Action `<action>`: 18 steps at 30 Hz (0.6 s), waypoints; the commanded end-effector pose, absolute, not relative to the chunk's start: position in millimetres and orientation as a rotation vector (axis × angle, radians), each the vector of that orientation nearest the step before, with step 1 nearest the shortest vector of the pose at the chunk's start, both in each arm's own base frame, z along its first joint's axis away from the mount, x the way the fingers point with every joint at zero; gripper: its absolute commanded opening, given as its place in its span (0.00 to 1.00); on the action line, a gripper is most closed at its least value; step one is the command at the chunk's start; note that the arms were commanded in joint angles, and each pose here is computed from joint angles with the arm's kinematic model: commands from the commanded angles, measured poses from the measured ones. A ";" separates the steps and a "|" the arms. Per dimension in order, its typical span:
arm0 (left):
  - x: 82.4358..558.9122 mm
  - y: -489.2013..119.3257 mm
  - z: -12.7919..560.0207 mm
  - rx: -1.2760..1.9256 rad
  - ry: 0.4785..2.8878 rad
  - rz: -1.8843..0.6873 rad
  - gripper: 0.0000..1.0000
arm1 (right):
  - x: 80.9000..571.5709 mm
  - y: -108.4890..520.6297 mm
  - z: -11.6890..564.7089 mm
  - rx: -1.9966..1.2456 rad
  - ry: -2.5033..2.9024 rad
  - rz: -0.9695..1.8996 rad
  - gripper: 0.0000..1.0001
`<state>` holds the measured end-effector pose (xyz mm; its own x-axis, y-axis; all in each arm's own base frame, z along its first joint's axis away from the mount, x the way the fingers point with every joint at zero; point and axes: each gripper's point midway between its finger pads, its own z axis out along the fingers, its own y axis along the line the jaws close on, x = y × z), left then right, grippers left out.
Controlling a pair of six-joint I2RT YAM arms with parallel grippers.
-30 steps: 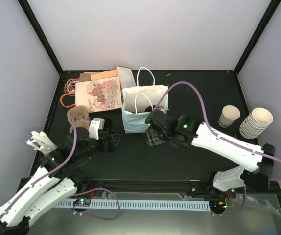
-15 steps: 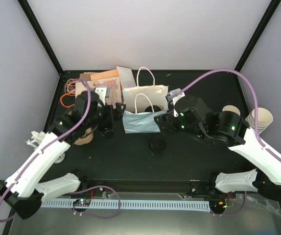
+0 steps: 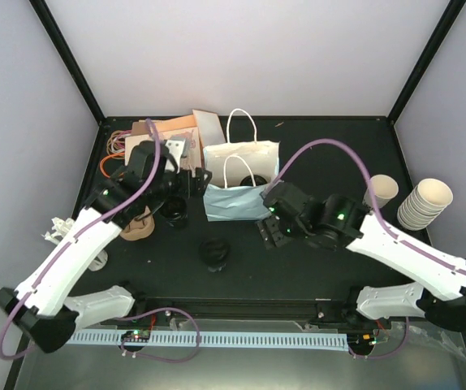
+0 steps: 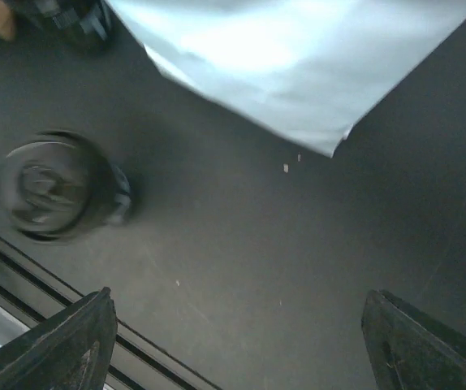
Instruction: Pack the takeout coffee
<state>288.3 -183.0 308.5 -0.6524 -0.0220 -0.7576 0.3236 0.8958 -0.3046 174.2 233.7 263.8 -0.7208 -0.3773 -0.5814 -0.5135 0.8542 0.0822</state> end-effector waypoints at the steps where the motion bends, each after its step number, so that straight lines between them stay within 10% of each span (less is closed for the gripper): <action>1: 249.5 -177.1 308.1 0.266 2.206 -0.647 0.92 | 166.8 242.7 227.2 -0.652 2.523 0.379 0.85; 18: 137.6 -149.2 152.9 -0.017 2.712 -0.734 0.86 | 140.4 305.3 177.7 -0.778 2.461 0.769 0.87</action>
<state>149.9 -157.1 154.8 -0.9246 -0.0040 -0.3808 0.1941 0.8554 -0.4802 142.4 280.0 163.3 -0.7674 -0.4166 -0.4873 -0.5933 0.7496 0.2934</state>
